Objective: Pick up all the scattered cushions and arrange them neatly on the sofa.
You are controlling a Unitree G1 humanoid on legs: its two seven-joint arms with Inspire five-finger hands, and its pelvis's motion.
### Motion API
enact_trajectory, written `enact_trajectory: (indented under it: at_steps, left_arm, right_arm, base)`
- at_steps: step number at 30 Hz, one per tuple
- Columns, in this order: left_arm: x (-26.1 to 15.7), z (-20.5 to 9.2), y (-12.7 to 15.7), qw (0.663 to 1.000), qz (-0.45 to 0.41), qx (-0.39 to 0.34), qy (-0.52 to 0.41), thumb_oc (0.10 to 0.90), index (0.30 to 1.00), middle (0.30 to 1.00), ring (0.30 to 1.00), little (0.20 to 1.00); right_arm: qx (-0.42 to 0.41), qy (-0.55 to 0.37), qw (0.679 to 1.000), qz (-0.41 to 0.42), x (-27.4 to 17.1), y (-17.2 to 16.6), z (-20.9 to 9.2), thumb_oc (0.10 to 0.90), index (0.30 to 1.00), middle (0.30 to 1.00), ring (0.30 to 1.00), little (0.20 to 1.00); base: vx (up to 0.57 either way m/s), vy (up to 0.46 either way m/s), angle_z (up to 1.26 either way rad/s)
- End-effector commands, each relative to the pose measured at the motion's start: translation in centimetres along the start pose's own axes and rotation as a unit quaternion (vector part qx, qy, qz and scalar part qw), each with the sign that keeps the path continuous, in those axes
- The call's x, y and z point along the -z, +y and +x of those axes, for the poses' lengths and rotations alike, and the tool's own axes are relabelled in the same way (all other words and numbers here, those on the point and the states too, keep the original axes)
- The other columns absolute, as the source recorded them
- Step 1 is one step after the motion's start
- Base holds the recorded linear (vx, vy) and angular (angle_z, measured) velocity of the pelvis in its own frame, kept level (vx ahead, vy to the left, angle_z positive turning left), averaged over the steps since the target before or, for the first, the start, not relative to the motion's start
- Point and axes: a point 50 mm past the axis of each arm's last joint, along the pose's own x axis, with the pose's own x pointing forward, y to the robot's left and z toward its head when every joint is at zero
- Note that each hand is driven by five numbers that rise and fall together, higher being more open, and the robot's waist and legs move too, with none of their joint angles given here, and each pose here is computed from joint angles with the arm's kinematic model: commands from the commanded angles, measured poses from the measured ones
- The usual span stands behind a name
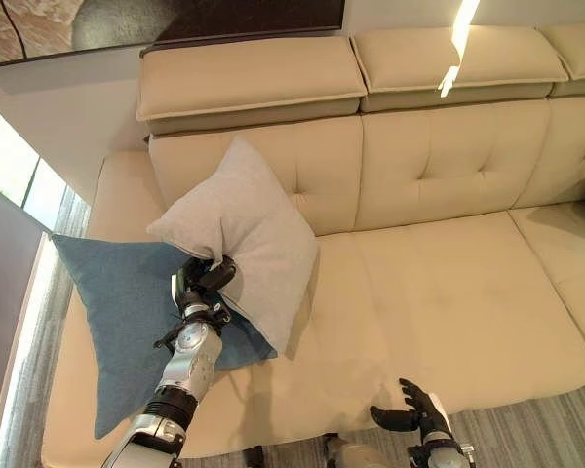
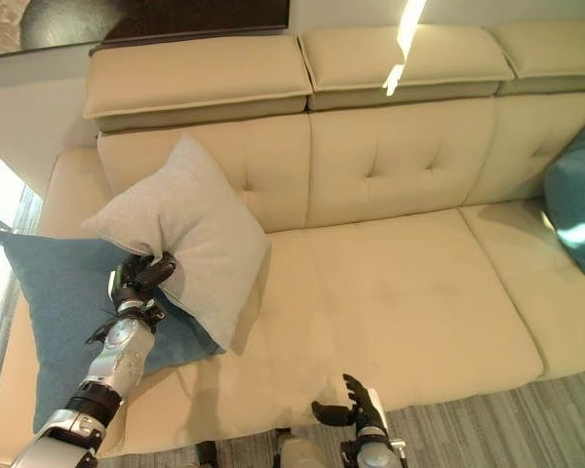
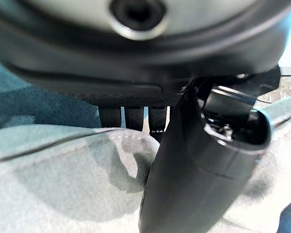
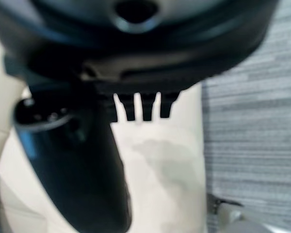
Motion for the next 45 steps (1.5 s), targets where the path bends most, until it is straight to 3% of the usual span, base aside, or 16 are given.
enact_trajectory:
  at_steps: [1, 10, 23, 34, 42, 43, 45]
  left_arm:
    - [-8.4, 0.0, -3.8, 0.968, 0.055, 0.158, -0.187, 0.4, 0.3, 0.3, 0.3, 0.3]
    - [-9.9, -2.5, -6.7, 0.923, 0.108, 0.28, -0.24, 0.4, 0.3, 0.3, 0.3, 0.3]
    - [-9.2, -4.8, -7.7, 0.897, 0.126, 0.336, -0.258, 0.4, 0.3, 0.3, 0.3, 0.3]
    - [-14.6, -7.1, -7.0, 0.817, 0.183, 0.431, -0.337, 0.4, 0.3, 0.3, 0.3, 0.3]
    - [-15.6, -7.7, -5.7, 0.816, 0.156, 0.438, -0.342, 0.4, 0.3, 0.3, 0.3, 0.3]
    - [-16.7, -8.4, -5.7, 0.799, 0.145, 0.462, -0.356, 0.4, 0.3, 0.3, 0.3, 0.3]
    - [-17.1, -8.4, -5.8, 0.795, 0.148, 0.463, -0.362, 0.4, 0.3, 0.3, 0.3, 0.3]
  right_arm:
    - [0.02, -0.048, 0.999, 0.018, -1.3, -2.7, 0.0, 0.8, 0.9, 0.9, 0.9, 0.9]
    - [0.046, -0.113, 0.991, 0.048, -4.5, -4.0, 0.4, 0.8, 0.9, 0.9, 0.9, 0.9]
    - [0.037, -0.229, 0.969, 0.082, -9.8, -3.7, -0.3, 0.8, 0.9, 0.9, 0.9, 0.9]
    - [0.021, -0.382, 0.917, 0.114, -16.7, -6.4, -2.4, 0.8, 0.9, 0.9, 0.9, 0.9]
    - [-0.023, -0.393, 0.903, 0.171, -17.1, -6.6, -2.8, 0.8, 0.9, 0.9, 0.9, 0.9]
    - [-0.047, -0.362, 0.897, 0.249, -15.7, -6.4, -2.1, 0.8, 0.9, 0.9, 0.9, 0.9]
    - [-0.05, -0.351, 0.898, 0.263, -15.2, -6.1, -1.8, 0.8, 0.9, 0.9, 0.9, 0.9]
  base:
    - [-0.01, -0.01, 0.06]
    - [-0.03, -0.009, 0.06]
    - [0.0, 0.0, 0.0]
    - [0.0, 0.001, 0.0]
    - [0.0, -0.002, 0.02]
    - [0.0, -0.01, 0.15]
    - [0.0, -0.007, 0.16]
